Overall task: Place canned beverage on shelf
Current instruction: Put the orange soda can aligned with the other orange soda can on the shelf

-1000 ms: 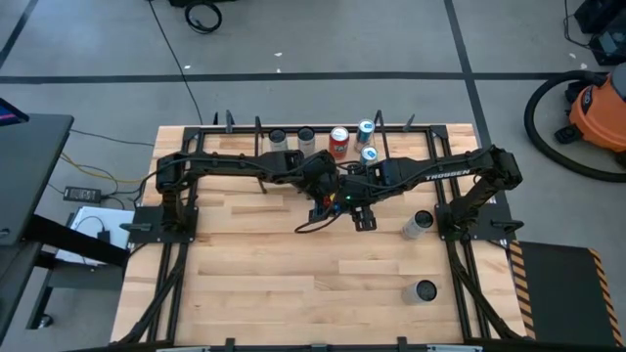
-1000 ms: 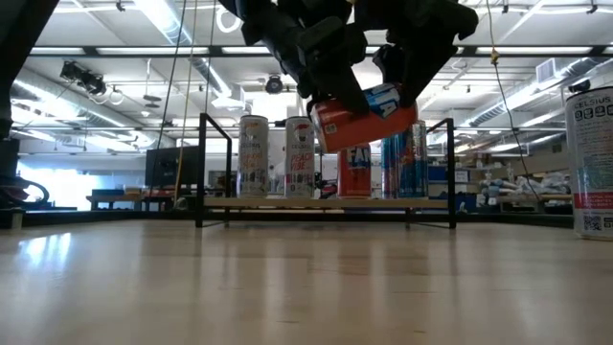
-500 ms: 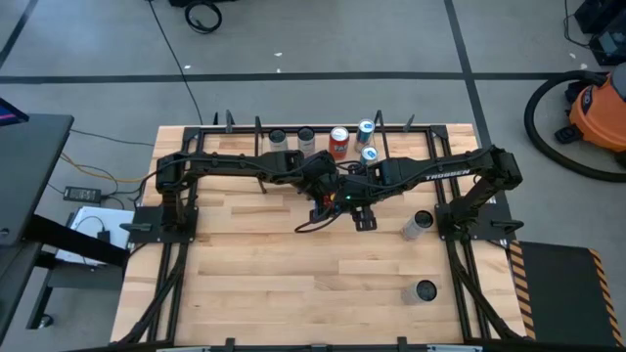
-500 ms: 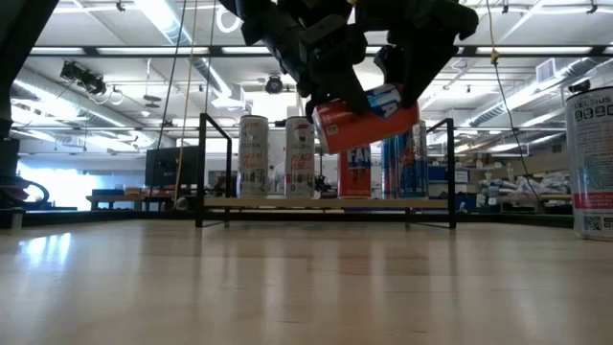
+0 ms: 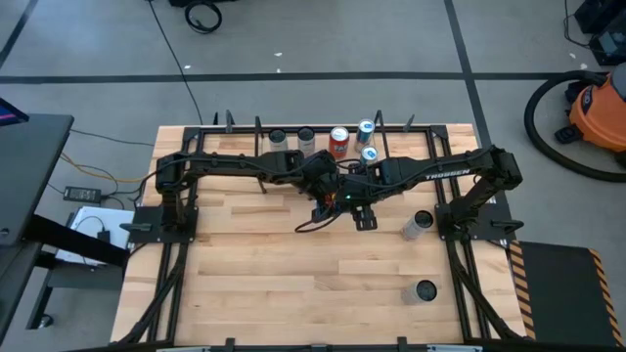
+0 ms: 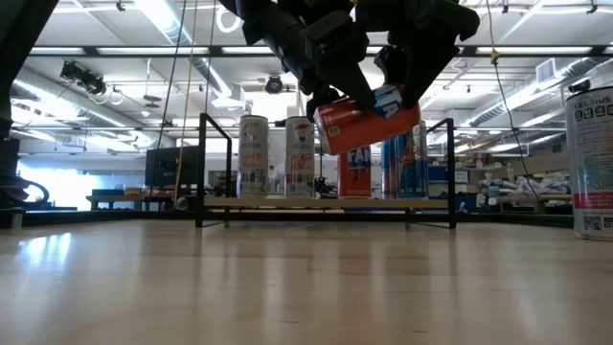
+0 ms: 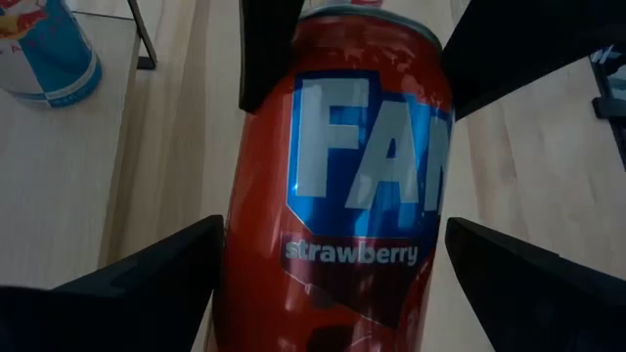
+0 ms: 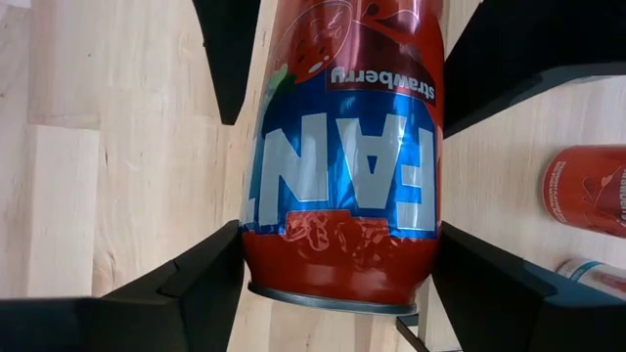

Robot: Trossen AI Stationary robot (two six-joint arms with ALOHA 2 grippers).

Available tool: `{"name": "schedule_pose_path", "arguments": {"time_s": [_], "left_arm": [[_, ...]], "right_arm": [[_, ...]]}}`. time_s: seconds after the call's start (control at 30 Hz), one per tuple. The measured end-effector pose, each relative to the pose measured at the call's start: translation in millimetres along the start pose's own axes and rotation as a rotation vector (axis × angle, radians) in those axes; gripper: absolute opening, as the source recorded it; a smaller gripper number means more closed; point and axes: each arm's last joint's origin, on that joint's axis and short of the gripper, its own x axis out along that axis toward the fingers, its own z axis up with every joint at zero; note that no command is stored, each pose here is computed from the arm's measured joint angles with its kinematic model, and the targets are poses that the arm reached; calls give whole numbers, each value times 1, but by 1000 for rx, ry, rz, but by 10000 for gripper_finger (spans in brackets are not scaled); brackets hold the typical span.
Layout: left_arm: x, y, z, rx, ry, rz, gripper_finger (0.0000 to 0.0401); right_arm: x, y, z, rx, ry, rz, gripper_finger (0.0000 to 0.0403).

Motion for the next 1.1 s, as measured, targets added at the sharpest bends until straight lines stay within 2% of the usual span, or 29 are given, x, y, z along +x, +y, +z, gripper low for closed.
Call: {"name": "schedule_pose_path", "arguments": {"time_s": [0.33,0.63,0.8,0.93,1.1], "left_arm": [[0,0,0,-1,3,1,381],[0,0,0,13,5,-26,298],[0,-3,-2,44,16,-82,300],[0,-6,-3,48,34,-123,322],[0,-8,-6,43,58,-177,345]], "right_arm": [[0,0,0,-4,-1,-4,293],[0,0,0,-11,-1,-1,293],[0,0,2,-14,-25,9,293],[0,1,4,-32,-42,22,293],[0,2,5,-117,-60,33,293]]}}
